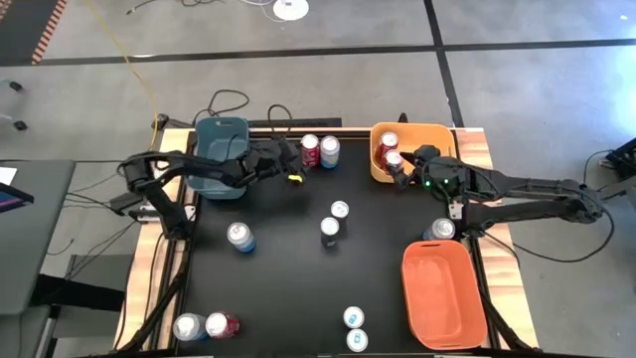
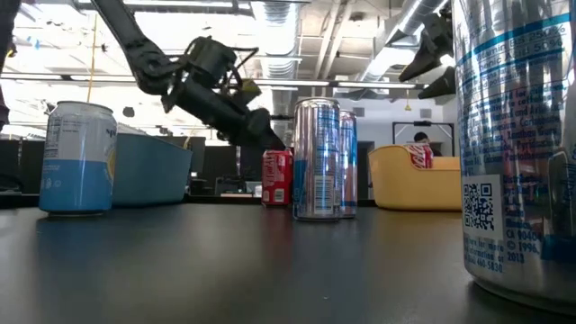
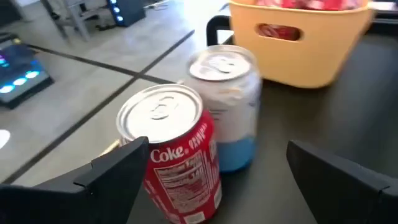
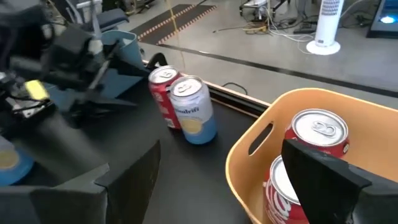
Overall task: Sort soda cans
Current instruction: Put the top red soda can into the yellow bin
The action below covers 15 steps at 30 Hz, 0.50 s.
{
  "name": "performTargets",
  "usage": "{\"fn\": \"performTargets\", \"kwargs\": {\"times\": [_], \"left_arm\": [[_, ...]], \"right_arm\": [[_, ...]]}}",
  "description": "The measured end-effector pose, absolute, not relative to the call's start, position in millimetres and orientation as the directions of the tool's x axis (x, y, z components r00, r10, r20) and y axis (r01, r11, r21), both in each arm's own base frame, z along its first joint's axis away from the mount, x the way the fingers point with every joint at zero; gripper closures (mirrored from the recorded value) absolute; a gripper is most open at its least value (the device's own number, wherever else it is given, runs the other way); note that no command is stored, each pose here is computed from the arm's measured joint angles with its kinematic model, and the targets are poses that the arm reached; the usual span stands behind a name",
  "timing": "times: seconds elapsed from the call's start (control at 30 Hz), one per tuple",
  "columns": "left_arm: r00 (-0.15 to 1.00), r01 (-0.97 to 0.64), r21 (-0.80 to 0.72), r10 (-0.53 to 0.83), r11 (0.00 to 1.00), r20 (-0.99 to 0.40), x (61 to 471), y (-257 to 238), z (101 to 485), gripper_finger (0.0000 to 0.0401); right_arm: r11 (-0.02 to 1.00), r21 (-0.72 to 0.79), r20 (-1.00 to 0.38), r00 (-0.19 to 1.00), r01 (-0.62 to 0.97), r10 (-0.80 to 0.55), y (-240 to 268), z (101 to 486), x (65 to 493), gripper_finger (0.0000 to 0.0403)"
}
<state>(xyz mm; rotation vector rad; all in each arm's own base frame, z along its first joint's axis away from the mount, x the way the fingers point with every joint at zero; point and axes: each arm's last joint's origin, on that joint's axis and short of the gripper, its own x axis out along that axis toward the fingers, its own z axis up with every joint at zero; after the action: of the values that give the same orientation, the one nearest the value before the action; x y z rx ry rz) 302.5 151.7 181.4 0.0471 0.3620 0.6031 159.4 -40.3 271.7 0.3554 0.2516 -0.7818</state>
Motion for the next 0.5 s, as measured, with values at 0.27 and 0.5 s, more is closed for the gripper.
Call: {"fn": "performTargets", "kwargs": {"times": [0.27, 0.5], "left_arm": [[0.726, -0.581, 0.140, 0.588, 0.802, -0.358, 309.4, 174.2, 164.2, 0.0024], [0.723, -0.594, 0.174, 0.616, 0.785, -0.311, 305.1, 185.0, 169.5, 0.0024]], "right_arm": [[0.688, 0.204, -0.337, 0.710, 0.696, -0.618, -26.4, 272.0, 161.5, 0.0051], [0.681, 0.212, -0.320, 0.708, 0.701, -0.630, -21.7, 272.9, 161.8, 0.0051]]}}
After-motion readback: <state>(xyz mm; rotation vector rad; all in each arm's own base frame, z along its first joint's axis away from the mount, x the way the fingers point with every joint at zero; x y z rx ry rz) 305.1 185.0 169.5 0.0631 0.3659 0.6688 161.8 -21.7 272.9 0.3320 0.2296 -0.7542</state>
